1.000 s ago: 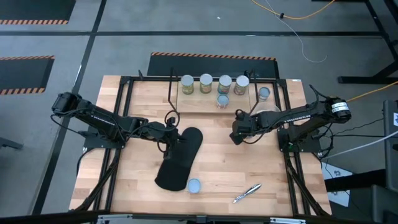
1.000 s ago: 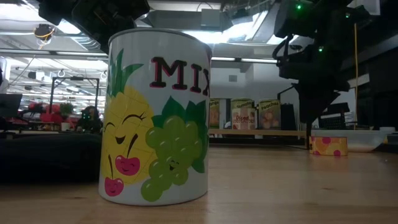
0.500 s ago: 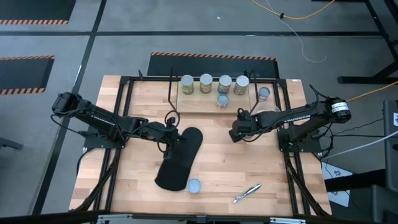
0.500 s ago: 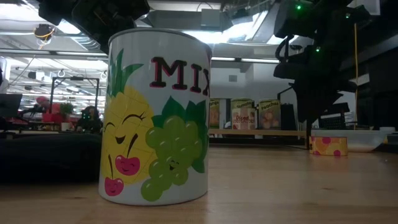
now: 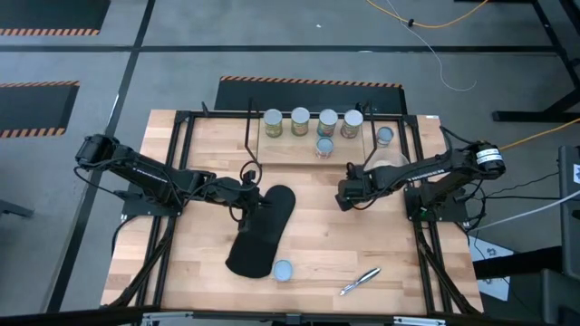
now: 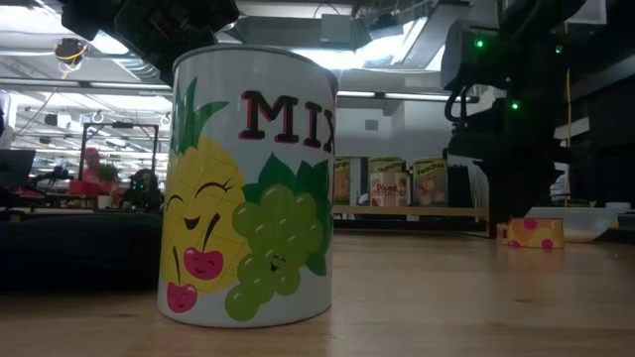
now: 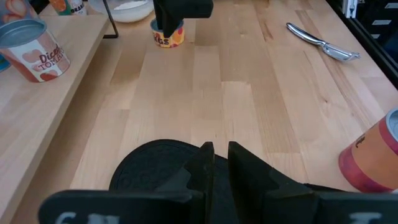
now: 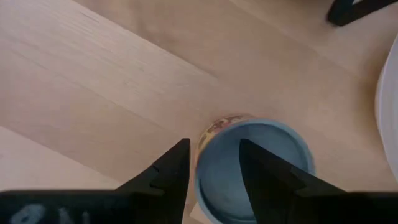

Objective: Pick and place cans onto a shelf
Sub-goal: Put the canned pineapple on the shelf

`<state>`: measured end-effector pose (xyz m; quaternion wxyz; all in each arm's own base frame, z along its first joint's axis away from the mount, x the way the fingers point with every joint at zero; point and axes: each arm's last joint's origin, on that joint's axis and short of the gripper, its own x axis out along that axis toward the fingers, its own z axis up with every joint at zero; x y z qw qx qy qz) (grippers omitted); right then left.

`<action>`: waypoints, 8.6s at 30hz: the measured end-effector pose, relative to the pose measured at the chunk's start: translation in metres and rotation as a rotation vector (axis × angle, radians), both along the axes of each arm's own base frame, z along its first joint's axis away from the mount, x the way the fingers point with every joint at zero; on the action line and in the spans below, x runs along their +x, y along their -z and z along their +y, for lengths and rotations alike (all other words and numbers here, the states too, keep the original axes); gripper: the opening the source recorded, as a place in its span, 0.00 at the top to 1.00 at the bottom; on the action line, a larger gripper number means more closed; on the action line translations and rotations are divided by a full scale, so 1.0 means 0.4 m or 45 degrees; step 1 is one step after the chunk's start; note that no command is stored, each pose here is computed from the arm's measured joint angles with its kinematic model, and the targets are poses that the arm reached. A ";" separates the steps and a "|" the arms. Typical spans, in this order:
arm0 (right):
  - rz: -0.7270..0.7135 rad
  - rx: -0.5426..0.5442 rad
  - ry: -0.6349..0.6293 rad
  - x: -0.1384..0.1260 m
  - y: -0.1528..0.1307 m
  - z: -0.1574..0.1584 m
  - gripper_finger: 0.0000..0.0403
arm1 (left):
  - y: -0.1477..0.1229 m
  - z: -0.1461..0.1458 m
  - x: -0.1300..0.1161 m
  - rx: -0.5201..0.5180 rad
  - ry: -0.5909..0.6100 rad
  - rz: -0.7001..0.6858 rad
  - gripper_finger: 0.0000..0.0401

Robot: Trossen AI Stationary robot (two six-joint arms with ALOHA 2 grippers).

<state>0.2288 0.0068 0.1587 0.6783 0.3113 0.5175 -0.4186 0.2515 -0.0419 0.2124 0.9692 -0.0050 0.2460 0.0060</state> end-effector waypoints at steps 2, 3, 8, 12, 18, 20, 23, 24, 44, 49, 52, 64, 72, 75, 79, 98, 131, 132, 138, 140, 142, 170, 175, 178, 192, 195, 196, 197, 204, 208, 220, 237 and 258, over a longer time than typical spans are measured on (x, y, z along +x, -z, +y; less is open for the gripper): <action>0.004 0.003 0.003 -0.002 0.003 0.000 0.64 | 0.000 0.000 0.000 0.000 0.000 0.000 0.90; 0.004 0.003 0.003 -0.002 0.003 0.000 0.64 | 0.000 0.000 0.000 0.000 0.000 0.000 0.90; -0.002 0.017 -0.004 -0.001 0.003 0.001 0.66 | 0.000 0.000 0.000 0.000 0.000 0.000 0.90; 0.003 0.030 -0.035 0.000 0.003 0.002 0.74 | 0.000 0.000 0.000 0.000 0.000 0.000 0.90; 0.017 0.075 -0.112 0.000 0.004 0.005 0.91 | 0.000 0.000 0.000 0.000 0.000 0.001 0.90; 0.019 0.081 -0.166 0.002 0.003 0.006 0.96 | 0.000 0.000 0.000 0.000 0.000 0.001 0.90; 0.014 0.090 -0.301 0.008 0.002 0.008 0.97 | 0.000 0.000 0.000 0.000 0.000 0.001 0.90; 0.006 0.101 -0.349 0.011 0.002 0.009 0.96 | 0.000 0.000 0.000 0.001 0.000 0.001 0.90; -0.123 0.322 -1.450 0.030 -0.004 0.037 0.97 | 0.000 0.000 0.000 0.000 0.000 0.001 0.90; -0.086 0.255 -1.573 0.040 -0.028 0.035 0.97 | 0.000 0.000 0.000 0.001 0.000 0.001 0.90; -0.027 0.184 -1.633 0.047 -0.051 0.032 0.97 | 0.000 0.000 0.000 0.000 0.001 0.001 0.90; 0.025 0.040 -1.899 0.066 -0.096 0.029 0.97 | 0.000 0.000 0.000 0.007 0.004 0.002 0.90; 0.060 -0.054 -2.223 0.064 -0.087 0.029 0.94 | 0.000 0.000 0.000 0.007 0.004 0.001 0.90; 0.048 -0.081 -2.255 0.068 -0.088 0.029 0.94 | 0.000 0.000 0.000 0.007 0.004 0.001 0.90; 0.042 -0.087 -2.255 0.069 -0.088 0.029 0.94 | 0.000 0.000 0.000 0.007 0.004 0.002 0.90; 0.138 0.007 -2.257 0.101 -0.012 0.030 0.93 | 0.000 0.000 0.000 0.006 0.003 0.001 0.90; 0.072 -0.030 -2.148 0.119 -0.023 0.032 0.73 | 0.000 0.000 0.000 0.004 0.002 0.002 0.90; 0.057 -0.033 -2.118 0.124 -0.030 0.032 0.73 | 0.000 0.000 0.000 0.004 0.002 0.002 0.90; -0.070 -0.035 -1.852 0.166 -0.091 0.035 0.73 | 0.000 0.000 0.000 0.004 0.003 0.002 0.90; -0.122 -0.022 -1.730 0.178 -0.109 0.035 0.73 | 0.000 0.000 0.000 0.004 0.002 0.002 0.90; -0.186 -0.006 -1.594 0.189 -0.119 0.036 0.73 | 0.000 0.000 0.000 0.004 0.003 0.002 0.90; -0.125 0.149 -0.998 0.179 -0.011 0.045 0.73 | 0.003 0.000 -0.001 0.007 0.003 0.015 0.90; -0.124 0.148 -1.000 0.179 -0.011 0.044 0.73 | 0.003 0.000 -0.002 0.007 0.003 0.016 0.90; -0.119 0.148 -1.007 0.179 -0.010 0.044 0.73 | 0.003 0.000 -0.002 0.007 0.003 0.016 0.90; -0.026 0.162 -1.055 0.180 -0.045 0.043 0.73 | 0.003 0.000 -0.002 0.007 0.003 0.016 0.90; -0.025 0.160 -1.062 0.180 -0.045 0.043 0.73 | 0.003 0.000 -0.002 0.007 0.003 0.016 0.90; -0.026 0.159 -1.062 0.180 -0.045 0.043 0.73 | 0.003 0.000 -0.002 0.007 0.003 0.016 0.90; -0.026 0.159 -1.062 0.180 -0.045 0.043 0.73 | 0.003 0.000 -0.002 0.007 0.003 0.016 0.90; -0.028 0.158 -1.064 0.176 -0.034 0.044 0.73 | 0.003 0.000 -0.002 0.008 0.003 0.016 0.90; -0.005 0.166 -1.061 0.156 -0.001 0.042 0.73 | 0.003 0.000 -0.002 0.007 0.003 0.017 0.90; 0.021 0.084 -1.136 0.147 0.013 0.038 0.96 | 0.003 0.000 -0.002 0.008 0.003 0.017 0.90; 0.290 -0.115 -1.308 0.143 -0.186 -0.015 0.98 | 0.003 0.000 -0.002 0.008 0.003 0.018 0.90; 0.198 -0.143 -1.152 0.107 -0.214 -0.287 0.97 | 0.004 0.000 -0.002 0.008 0.003 0.021 0.90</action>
